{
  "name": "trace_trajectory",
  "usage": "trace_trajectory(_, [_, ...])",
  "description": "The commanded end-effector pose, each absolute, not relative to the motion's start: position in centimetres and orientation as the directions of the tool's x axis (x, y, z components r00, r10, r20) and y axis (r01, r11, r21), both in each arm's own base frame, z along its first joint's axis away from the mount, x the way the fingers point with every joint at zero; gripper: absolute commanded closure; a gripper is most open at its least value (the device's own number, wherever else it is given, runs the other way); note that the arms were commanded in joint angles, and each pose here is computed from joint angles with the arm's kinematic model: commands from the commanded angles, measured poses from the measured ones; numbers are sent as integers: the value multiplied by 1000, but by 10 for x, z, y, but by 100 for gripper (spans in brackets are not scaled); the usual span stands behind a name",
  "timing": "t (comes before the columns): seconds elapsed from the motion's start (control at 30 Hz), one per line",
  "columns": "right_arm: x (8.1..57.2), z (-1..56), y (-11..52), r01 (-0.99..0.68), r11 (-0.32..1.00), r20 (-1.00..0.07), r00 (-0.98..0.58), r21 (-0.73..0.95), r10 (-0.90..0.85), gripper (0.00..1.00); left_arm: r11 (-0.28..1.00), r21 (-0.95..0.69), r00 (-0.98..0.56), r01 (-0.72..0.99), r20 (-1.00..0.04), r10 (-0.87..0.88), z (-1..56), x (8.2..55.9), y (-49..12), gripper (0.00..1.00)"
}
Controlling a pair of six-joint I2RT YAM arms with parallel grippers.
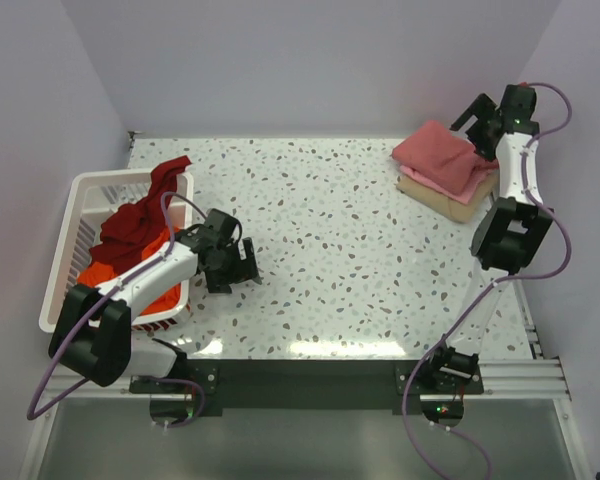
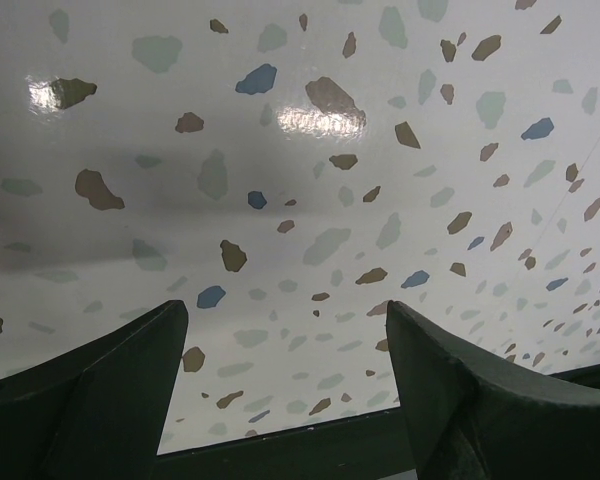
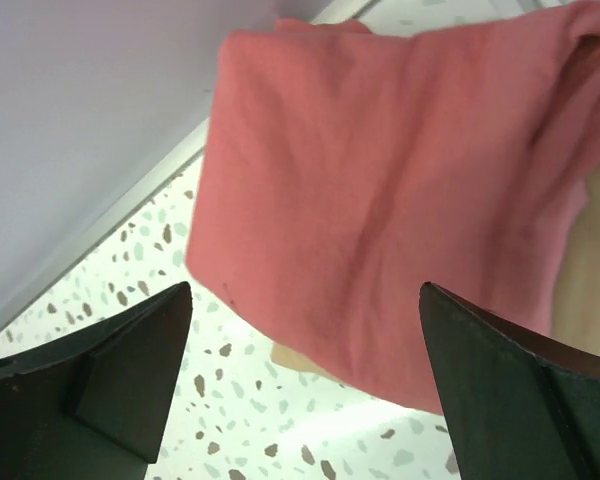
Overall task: Fold and stack the t-shirts
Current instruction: Neatly place the folded tshirt to the corner
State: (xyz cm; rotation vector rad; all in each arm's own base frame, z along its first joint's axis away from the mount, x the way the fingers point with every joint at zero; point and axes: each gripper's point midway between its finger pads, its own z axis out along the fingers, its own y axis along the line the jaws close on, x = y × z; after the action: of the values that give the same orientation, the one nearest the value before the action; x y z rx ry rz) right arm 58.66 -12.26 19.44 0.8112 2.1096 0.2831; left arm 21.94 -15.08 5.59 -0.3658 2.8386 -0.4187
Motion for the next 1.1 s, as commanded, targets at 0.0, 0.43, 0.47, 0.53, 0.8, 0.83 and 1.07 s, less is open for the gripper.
trace_trajectory(0.0, [562, 262, -134, 451, 789, -742, -332, 418, 582, 1, 913, -356, -913, -197, -271, -303, 76, 236, -156, 14])
trace_trajectory(0.43, [471, 302, -102, 358, 874, -805, -377, 330, 458, 1, 919, -380, -874, -101, -408, -265, 111, 256, -159, 12])
trace_trajectory(0.47, [466, 301, -91, 330, 881, -802, -389, 338, 453, 1, 922, -375, -874, -96, -411, -259, 111, 255, -159, 12])
trace_trajectory(0.53, [445, 296, -57, 260, 905, -803, -424, 336, 420, 1, 926, -370, -872, -77, -425, -243, 115, 255, -161, 12])
trace_trajectory(0.8, [361, 239, 55, 102, 944, -711, -635, 312, 303, 1, 927, -376, -838, -12, -502, -215, 144, 254, -172, 11])
trace_trajectory(0.83, [352, 236, 65, 89, 945, -702, -648, 316, 295, 1, 930, -368, -828, -19, -516, -221, 149, 256, -170, 11])
trace_trajectory(1.07, [289, 215, 85, 76, 951, -651, -712, 300, 263, 1, 927, -375, -759, -8, -601, -250, 191, 254, -166, 11])
